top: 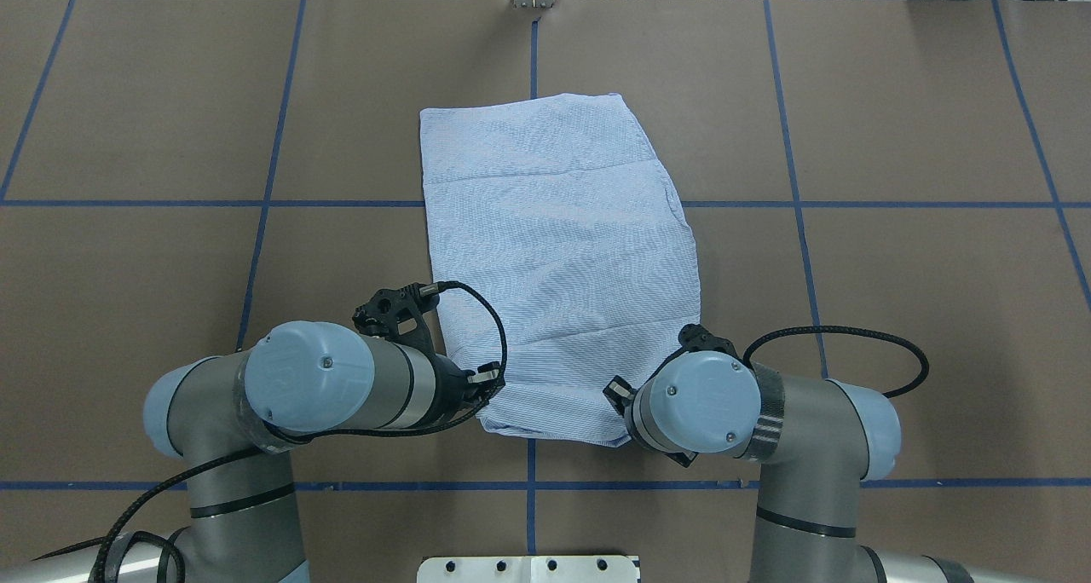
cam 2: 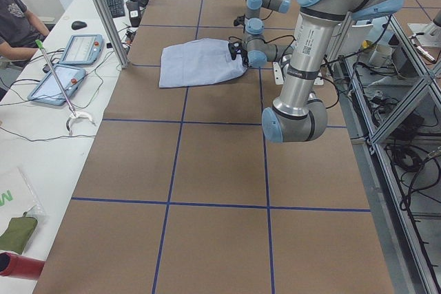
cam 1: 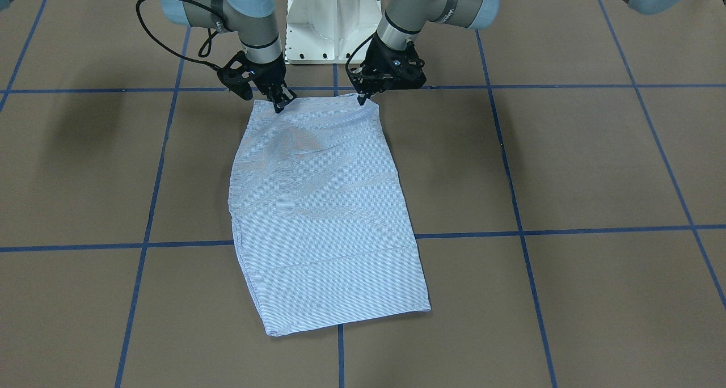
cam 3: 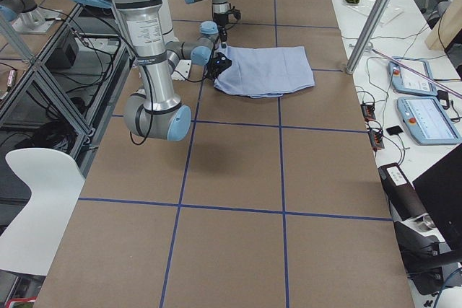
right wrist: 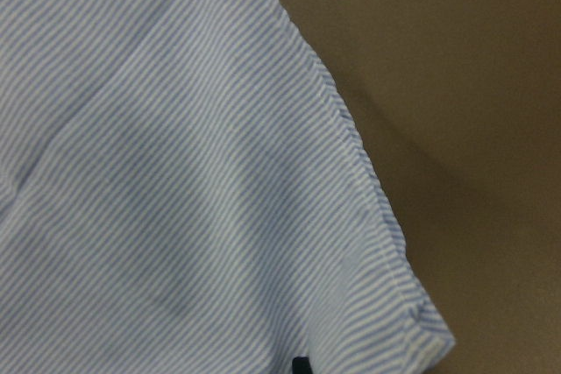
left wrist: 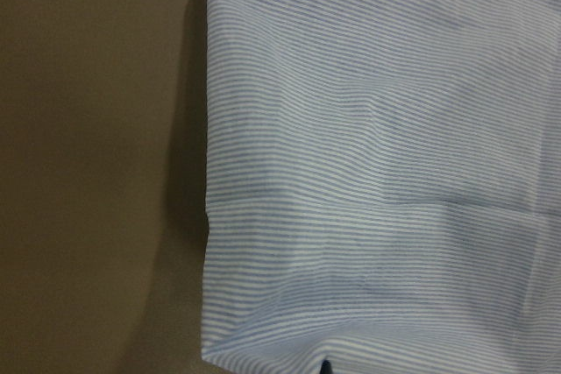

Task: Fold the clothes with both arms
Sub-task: 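Lift the near edge with both grippers and fold it toward the far edge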

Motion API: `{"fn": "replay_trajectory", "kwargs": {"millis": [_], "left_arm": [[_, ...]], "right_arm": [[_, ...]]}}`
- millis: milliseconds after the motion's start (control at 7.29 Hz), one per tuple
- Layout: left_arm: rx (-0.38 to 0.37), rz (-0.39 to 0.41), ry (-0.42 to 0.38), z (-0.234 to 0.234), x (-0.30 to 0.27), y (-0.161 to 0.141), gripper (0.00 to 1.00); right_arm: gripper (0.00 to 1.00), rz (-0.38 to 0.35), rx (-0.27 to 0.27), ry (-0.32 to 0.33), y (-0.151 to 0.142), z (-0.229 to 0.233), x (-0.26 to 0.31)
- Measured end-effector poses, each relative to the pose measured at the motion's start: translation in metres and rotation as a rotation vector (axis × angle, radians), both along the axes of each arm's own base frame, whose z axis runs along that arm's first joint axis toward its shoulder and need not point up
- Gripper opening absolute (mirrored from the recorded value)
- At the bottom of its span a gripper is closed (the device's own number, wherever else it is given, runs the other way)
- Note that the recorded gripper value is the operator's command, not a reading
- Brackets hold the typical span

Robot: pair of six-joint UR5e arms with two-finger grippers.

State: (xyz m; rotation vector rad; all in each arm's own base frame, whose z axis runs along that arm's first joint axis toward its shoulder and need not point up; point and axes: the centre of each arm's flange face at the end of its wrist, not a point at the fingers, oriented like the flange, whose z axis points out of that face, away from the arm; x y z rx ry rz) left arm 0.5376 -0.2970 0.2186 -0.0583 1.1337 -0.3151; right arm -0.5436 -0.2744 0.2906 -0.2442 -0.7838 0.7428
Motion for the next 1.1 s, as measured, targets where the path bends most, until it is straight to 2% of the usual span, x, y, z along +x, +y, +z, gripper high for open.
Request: {"fn": "replay_trajectory", "kwargs": {"millis": [412, 686, 823, 1098], "left_arm": [[-0.006, 0.01, -0.001, -0.019, -0.025, 0.007, 0.0], [-0.025, 0.027, -0.031, -0.03, -0.045, 0.017, 0.0], [-0.03, 0.031, -0.045, -0.037, -0.058, 0.023, 0.0], [-0.042, 0.051, -0.08, -0.053, -0.088, 0.043, 0.0]], "right_arm": [[0.0, -0.01, -0.008, -0.069, 0.002, -0.026, 0.025], [0.0, -0.04, -0.021, -0.13, 0.01, -0.047, 0.046], [0.0, -0.069, -0.037, -0.164, 0.016, -0.059, 0.058], [0.0, -0.159, -0.103, -0.229, 0.028, -0.082, 0.084]]}}
